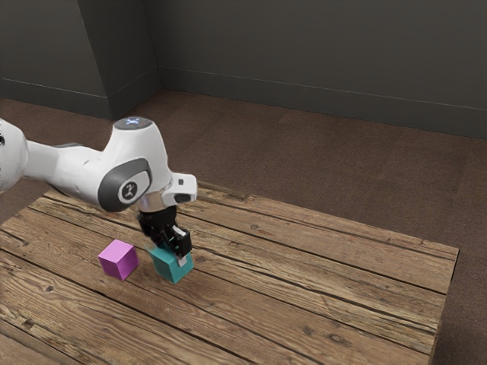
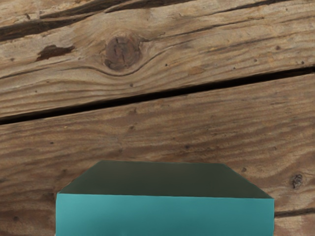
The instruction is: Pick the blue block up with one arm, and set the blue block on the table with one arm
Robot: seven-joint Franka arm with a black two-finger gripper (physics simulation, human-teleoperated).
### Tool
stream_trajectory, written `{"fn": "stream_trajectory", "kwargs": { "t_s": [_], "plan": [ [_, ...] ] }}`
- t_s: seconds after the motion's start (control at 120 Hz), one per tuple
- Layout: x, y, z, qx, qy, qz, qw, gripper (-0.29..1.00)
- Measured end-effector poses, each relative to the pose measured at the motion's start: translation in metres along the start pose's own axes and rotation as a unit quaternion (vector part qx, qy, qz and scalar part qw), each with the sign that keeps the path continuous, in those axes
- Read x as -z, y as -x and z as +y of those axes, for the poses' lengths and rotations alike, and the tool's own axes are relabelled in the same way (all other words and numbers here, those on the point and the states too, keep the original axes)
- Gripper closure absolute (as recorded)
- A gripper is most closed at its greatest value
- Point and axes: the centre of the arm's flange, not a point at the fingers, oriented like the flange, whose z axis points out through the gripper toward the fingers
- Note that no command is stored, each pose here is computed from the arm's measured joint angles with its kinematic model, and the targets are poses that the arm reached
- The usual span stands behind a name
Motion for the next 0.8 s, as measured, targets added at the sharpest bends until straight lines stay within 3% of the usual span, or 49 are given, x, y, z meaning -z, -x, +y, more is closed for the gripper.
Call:
{"fn": "stream_trajectory", "kwargs": {
  "t_s": [0.15, 0.333, 0.508, 0.8],
  "plan": [
    [-0.003, 0.0, 0.01, 0.002, 0.007, -0.002, 1.0, 0.16],
    [0.009, -0.006, -0.006, 0.024, 0.01, 0.01, 1.0, 0.08],
    [0.139, -0.066, -0.045, 0.069, 0.031, 0.087, 0.993, 0.05],
    [0.258, -0.037, -0.159, 0.167, 0.049, 0.077, 0.982, 0.03]
  ]
}}
